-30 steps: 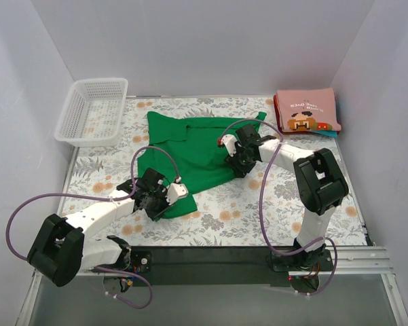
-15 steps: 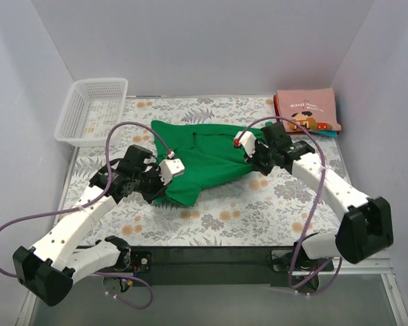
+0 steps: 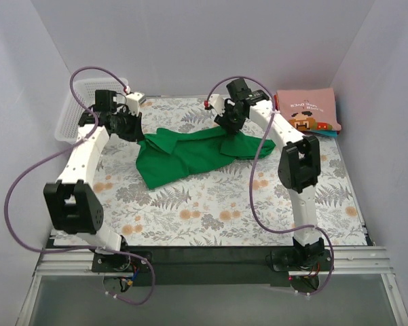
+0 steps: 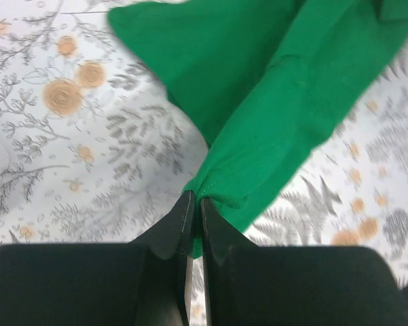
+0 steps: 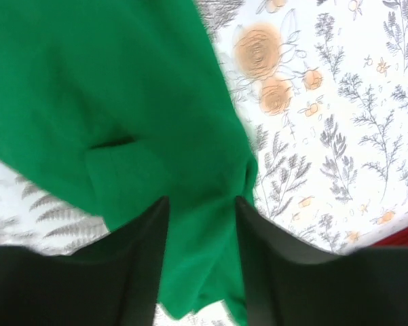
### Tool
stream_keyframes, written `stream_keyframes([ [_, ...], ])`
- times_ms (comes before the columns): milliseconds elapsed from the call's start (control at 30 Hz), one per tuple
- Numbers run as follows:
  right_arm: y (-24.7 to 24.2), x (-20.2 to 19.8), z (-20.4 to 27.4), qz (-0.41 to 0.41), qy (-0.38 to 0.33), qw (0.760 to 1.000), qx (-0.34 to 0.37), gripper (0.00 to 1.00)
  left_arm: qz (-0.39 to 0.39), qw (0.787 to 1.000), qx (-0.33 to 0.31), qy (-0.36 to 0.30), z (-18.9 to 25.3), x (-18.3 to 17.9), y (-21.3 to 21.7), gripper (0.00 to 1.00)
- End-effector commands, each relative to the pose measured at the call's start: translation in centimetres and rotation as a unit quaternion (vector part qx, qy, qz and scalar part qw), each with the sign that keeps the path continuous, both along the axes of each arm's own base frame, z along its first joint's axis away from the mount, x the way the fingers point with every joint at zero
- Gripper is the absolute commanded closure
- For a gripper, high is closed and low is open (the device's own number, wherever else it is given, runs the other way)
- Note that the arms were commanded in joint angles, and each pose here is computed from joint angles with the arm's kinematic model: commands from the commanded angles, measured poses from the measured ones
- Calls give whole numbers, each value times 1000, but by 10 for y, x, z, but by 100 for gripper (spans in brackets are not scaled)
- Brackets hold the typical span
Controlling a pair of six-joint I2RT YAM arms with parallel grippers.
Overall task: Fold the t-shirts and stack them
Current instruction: Flatten the tshirt out
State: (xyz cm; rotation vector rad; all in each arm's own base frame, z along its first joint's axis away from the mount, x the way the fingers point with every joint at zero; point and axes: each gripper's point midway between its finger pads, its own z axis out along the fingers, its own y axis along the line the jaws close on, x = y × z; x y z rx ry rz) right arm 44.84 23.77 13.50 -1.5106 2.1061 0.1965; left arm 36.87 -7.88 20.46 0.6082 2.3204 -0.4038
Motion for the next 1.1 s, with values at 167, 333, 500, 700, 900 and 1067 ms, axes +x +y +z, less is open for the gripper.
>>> stream_keyframes([
  [167, -27, -1, 14, -80, 21, 996, 28, 31, 89, 995, -31, 27, -37, 68, 13, 100],
  [333, -16, -32, 15, -77, 56, 992, 83, 59, 93, 994, -41, 48, -60, 67, 10, 100],
  [500, 16, -25, 10, -94, 89, 985, 116, 63, 95, 993, -36, 58, -69, 63, 12, 100],
  [700, 45, -22, -24, -119, 126, 979, 106, 54, 95, 993, -33, 55, -68, 61, 13, 100],
  [900, 51, -6, -52, -164, 140, 972, 94, 43, 94, 993, -25, 61, -76, 55, 15, 100],
  [1067, 50, -8, -82, -181, 165, 966, 77, 43, 95, 994, -18, 54, -77, 55, 17, 100],
])
